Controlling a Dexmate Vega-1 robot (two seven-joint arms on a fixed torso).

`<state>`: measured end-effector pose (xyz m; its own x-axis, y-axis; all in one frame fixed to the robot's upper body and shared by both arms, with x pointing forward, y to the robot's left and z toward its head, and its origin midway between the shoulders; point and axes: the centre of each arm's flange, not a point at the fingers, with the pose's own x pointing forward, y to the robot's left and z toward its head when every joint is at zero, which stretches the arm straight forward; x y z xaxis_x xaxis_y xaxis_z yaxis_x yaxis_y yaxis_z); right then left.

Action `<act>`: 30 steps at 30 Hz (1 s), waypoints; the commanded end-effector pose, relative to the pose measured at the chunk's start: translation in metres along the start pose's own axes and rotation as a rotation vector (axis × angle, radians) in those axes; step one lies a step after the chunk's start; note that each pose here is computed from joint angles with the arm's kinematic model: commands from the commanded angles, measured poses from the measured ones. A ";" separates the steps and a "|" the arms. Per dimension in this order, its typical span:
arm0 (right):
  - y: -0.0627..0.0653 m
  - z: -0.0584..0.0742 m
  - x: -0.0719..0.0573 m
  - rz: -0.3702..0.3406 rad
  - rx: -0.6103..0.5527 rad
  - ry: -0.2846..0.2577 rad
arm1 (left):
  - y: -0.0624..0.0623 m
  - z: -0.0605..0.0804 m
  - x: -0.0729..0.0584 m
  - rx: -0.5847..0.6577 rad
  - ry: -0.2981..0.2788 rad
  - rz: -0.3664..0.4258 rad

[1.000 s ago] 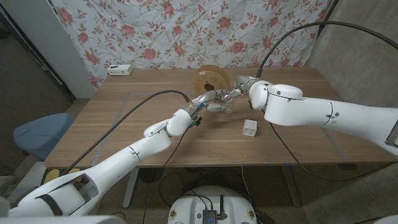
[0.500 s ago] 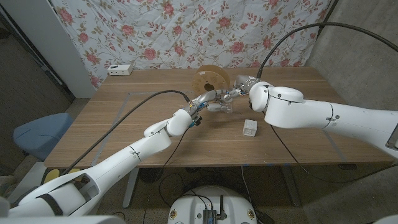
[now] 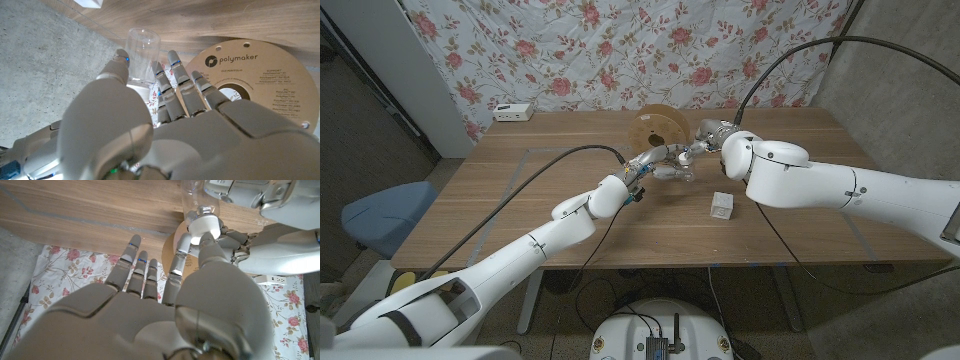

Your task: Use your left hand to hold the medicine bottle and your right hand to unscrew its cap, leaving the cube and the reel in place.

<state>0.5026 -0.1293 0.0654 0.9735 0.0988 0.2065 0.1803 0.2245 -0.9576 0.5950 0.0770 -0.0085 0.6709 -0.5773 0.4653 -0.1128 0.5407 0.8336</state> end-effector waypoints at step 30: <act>-0.009 -0.006 0.008 0.052 0.021 -0.002 | 0.005 -0.004 0.007 0.005 -0.001 0.004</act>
<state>0.5080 -0.1338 0.0718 0.9817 0.1019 0.1606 0.1341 0.2274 -0.9645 0.6008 0.0775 -0.0044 0.6688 -0.5796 0.4656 -0.1138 0.5391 0.8345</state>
